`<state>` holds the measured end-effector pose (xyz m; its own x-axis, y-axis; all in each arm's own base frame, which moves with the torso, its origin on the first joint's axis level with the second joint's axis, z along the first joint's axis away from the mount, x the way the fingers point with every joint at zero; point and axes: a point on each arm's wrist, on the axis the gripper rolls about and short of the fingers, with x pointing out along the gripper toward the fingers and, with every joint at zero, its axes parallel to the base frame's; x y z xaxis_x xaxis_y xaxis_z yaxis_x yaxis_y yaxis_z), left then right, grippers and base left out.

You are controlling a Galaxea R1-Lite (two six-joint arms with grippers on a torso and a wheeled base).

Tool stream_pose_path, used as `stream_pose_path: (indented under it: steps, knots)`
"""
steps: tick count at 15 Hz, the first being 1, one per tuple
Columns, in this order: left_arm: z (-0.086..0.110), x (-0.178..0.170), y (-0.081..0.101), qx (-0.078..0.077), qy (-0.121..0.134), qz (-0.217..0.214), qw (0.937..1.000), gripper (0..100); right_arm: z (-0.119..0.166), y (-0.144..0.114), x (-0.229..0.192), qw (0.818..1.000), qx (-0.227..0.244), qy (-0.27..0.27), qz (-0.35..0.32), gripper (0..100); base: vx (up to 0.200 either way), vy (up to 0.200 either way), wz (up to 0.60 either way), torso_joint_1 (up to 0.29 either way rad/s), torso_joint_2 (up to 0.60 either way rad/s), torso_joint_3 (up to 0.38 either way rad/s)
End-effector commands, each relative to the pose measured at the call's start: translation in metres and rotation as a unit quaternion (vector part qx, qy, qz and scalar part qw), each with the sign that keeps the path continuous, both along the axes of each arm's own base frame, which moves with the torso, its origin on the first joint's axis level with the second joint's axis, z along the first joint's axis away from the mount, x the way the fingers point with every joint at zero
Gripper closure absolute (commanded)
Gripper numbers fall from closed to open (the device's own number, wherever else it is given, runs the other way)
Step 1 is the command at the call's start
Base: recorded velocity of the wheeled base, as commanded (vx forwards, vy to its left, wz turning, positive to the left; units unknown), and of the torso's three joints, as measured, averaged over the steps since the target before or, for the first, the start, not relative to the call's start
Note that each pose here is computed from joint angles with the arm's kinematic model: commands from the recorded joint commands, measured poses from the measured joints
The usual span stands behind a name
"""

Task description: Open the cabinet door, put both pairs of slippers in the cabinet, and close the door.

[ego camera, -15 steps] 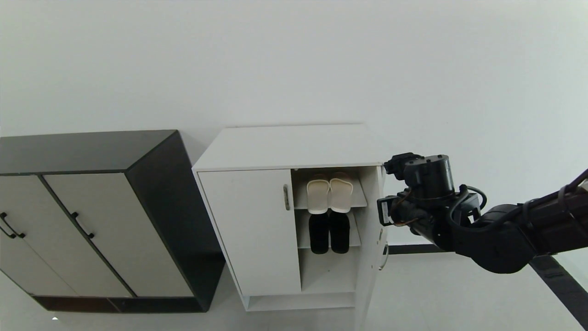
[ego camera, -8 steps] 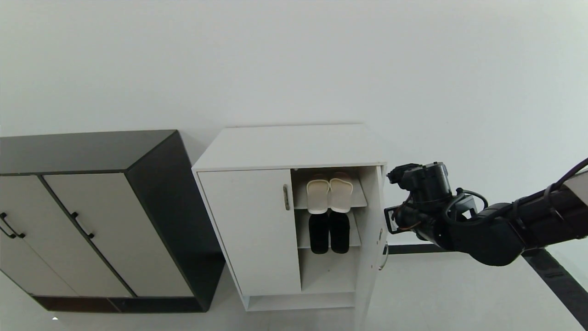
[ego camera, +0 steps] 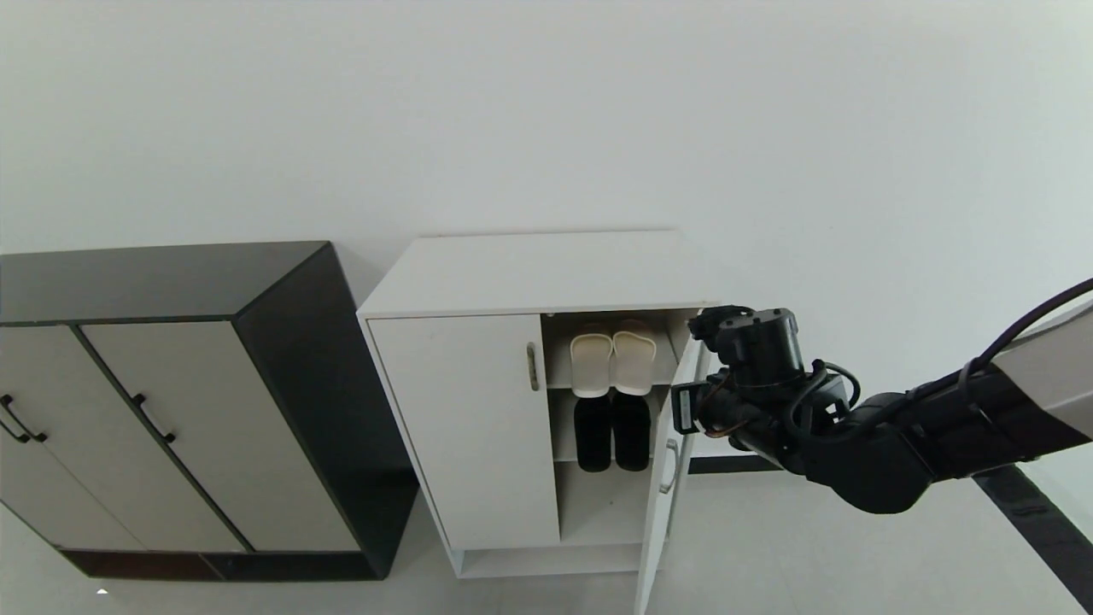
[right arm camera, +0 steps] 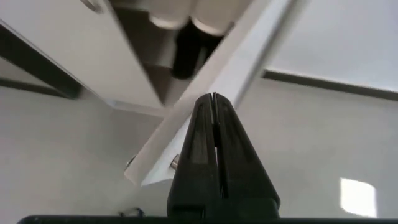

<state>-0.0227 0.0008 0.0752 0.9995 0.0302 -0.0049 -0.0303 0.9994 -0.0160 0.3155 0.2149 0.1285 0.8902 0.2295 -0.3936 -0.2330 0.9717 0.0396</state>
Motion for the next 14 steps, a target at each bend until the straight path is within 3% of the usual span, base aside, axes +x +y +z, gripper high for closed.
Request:
stream_pose_path:
  steps: [1, 3, 6, 14]
  knots:
    - [0.0, 0.0, 0.0, 0.0, 0.0, 0.0, 1.0, 100, -0.008, 0.004, 0.001, 1.0, 0.002, 0.002, 0.006, 100, 0.0, 0.0, 0.0, 0.0, 0.0, 0.0]
    - [0.0, 0.0, 0.0, 0.0, 0.0, 0.0, 1.0, 100, -0.005, 0.003, -0.001, 1.0, 0.009, -0.003, 0.011, 100, 0.0, 0.0, 0.0, 0.0, 0.0, 0.0]
    - [0.0, 0.0, 0.0, 0.0, 0.0, 0.0, 1.0, 100, -0.005, -0.001, -0.014, 0.995, 0.048, -0.002, 0.089, 100, 0.0, 0.0, 0.0, 0.0, 0.0, 0.0]
    - [0.0, 0.0, 0.0, 0.0, 0.0, -0.001, 1.0, 100, -0.014, -0.01, -0.036, 0.974, 0.08, 0.042, 0.208, 100, 0.0, 0.0, 0.0, 0.0, 0.0, 0.0]
